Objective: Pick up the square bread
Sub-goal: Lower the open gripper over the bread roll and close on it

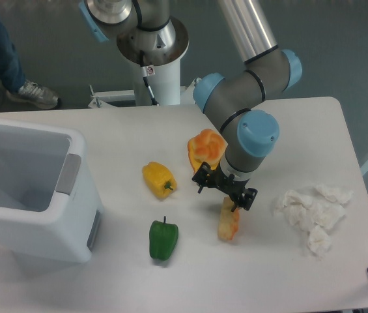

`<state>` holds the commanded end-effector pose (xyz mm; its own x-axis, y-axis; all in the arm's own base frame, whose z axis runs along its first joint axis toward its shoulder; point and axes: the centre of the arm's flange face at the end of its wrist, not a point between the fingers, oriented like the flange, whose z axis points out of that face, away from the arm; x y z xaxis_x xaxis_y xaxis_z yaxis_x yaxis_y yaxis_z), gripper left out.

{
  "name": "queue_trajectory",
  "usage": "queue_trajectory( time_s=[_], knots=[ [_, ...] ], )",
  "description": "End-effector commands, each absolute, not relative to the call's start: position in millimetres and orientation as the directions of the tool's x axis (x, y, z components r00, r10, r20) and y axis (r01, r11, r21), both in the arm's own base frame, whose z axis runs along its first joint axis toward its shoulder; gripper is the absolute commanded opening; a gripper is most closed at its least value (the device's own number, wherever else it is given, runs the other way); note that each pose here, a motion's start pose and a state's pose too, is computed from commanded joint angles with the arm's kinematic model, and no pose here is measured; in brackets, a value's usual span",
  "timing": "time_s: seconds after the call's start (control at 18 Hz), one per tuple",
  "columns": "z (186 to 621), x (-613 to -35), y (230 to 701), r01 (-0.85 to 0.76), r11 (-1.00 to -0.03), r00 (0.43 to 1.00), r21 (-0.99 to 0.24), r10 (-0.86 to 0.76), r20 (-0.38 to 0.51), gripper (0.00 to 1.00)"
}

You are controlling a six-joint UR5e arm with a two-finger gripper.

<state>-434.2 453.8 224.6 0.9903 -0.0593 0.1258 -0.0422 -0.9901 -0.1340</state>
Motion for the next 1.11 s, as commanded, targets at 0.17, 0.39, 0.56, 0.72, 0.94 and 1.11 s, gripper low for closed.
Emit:
queue_trajectory(
  time_s=[0.17,0.39,0.56,0.72,0.94,1.11],
  knots=[
    [233.6,-452.1,445.2,-0.02,-0.989,0.993,-0.145,-0.036,0.109,1.0],
    [240.1,-465.7,438.6,-0.006,-0.988,0.995,-0.153,-0.02,0.093,1.0],
    [233.7,-468.8,441.4,-0.004,-0.988,0.995,-0.152,-0.019,0.095,1.0],
    [227.5,-469.3,441.7,-0.003,-0.989,0.995,-0.148,-0.018,0.101,1.0],
    [223.0,-470.6,440.5,-0.013,-0.994,0.996,-0.107,-0.021,0.082,1.0],
    [218.4,-472.0,441.4,-0.014,-0.995,0.997,-0.101,-0.021,0.073,1.0]
  ],
)
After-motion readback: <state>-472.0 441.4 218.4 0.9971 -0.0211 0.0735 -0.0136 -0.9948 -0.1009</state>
